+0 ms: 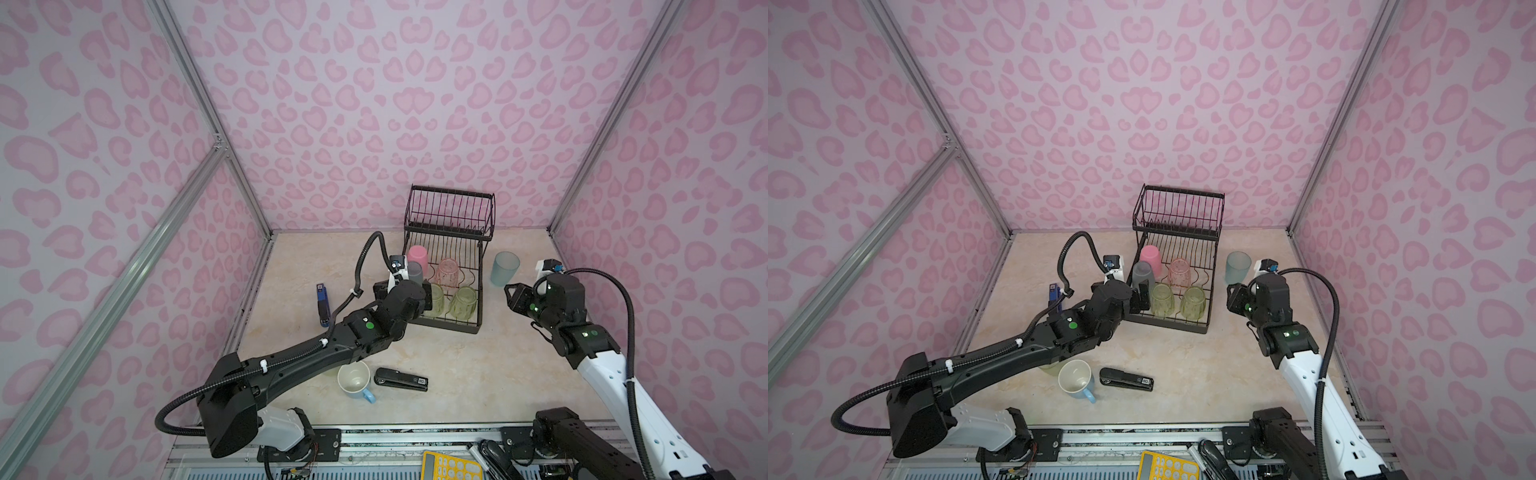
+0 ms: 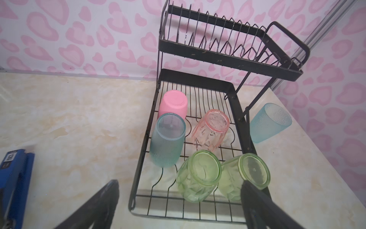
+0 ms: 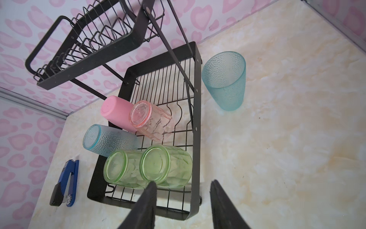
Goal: Load the cups into the dish rack
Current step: 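Open the left gripper and withdraw it from the rack, then move the left gripper down to the light-blue mug on the table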
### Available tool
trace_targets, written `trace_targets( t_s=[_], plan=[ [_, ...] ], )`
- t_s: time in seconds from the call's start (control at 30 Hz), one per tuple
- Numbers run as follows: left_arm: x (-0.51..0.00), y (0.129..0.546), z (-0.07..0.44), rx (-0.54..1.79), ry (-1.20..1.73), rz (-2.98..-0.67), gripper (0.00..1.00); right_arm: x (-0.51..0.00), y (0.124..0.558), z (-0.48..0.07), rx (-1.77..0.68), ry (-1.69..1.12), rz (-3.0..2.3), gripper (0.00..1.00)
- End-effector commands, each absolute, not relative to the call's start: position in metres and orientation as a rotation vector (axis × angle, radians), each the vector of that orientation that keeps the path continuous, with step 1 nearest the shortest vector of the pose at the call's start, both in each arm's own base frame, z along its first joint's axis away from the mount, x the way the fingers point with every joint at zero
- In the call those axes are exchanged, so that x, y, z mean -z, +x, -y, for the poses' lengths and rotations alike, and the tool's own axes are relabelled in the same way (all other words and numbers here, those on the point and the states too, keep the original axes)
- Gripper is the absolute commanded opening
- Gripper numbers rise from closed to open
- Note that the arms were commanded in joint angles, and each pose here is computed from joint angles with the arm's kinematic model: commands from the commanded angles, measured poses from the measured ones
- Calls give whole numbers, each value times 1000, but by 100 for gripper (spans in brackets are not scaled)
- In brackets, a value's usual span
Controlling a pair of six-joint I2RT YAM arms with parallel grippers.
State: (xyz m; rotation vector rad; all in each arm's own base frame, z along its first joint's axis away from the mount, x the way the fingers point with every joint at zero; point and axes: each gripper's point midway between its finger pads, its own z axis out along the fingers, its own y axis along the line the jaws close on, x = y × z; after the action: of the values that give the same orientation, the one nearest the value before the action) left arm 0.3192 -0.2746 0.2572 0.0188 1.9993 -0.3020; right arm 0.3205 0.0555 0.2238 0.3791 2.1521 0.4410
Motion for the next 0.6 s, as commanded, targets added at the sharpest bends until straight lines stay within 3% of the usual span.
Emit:
trace_targets(
  t_s=[0.0, 0.27, 0.57],
  plan=[
    [-251, 305, 240, 189, -5, -2143, 97, -215, 322, -56, -394, 354, -2257, 44],
    [-244, 293, 191, 156, -87, -2367, 95, -213, 335, -63, -401, 331, -2319, 43],
    [-212, 252, 162, 86, -111, -2614, 91, -208, 310, -69, -351, 236, -2351, 44]
  ],
)
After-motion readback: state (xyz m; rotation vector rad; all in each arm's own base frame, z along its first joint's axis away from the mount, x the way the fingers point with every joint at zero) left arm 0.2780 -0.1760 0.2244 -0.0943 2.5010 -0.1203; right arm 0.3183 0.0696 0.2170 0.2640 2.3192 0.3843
